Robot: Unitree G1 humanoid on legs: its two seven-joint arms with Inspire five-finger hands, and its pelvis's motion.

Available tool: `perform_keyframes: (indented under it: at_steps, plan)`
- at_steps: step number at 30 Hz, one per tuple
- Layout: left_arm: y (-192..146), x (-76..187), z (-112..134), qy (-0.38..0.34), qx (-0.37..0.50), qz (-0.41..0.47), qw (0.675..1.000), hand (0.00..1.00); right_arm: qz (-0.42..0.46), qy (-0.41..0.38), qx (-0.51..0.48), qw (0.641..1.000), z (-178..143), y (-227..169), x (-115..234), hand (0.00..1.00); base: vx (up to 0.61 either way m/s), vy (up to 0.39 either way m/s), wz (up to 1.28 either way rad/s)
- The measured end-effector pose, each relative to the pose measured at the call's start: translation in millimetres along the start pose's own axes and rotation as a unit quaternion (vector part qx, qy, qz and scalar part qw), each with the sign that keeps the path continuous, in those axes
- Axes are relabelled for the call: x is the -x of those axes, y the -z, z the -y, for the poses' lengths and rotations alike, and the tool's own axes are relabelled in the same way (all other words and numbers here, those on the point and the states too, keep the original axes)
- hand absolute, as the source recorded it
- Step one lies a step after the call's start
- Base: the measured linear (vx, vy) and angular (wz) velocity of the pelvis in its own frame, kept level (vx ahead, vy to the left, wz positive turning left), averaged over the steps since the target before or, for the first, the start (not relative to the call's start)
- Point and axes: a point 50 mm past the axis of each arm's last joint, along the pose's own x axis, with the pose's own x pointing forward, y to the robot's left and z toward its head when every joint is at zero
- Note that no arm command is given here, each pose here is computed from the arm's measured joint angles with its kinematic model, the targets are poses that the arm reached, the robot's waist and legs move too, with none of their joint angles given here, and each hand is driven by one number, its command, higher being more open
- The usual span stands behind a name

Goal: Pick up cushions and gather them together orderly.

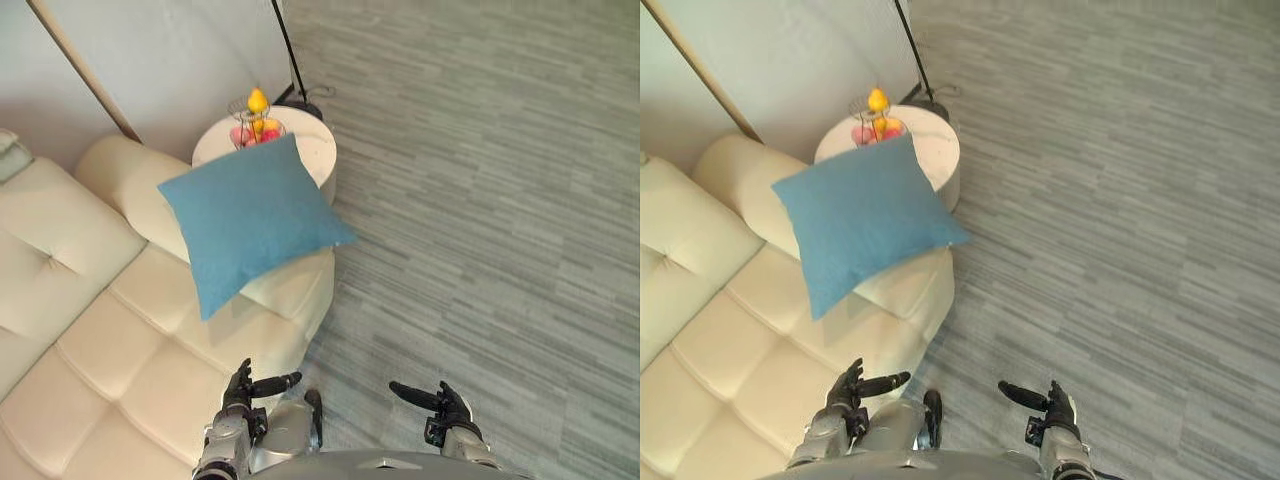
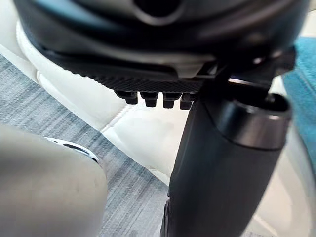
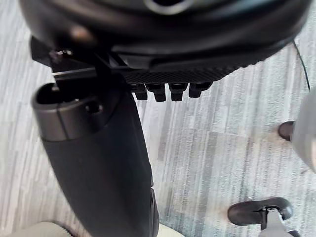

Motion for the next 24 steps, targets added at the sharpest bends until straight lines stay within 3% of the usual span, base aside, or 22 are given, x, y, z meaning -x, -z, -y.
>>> perform_keyframes:
  at_steps: [11, 24]
  plan:
    - [15.5, 3.6, -13.2, -0.013, -0.011, -0.028, 0.999, 1.00, -0.019, -0.002, 0.033, 0.999, 9.9, 16.3, 2.7, 1.00, 0.28, 0.037, 0.46]
    - [21.8, 7.2, 8.0, -0.005, 0.024, -0.036, 0.999, 1.00, -0.009, 0.019, -0.008, 1.000, 19.8, 16.8, 4.9, 1.00, 0.23, -0.275, 1.00]
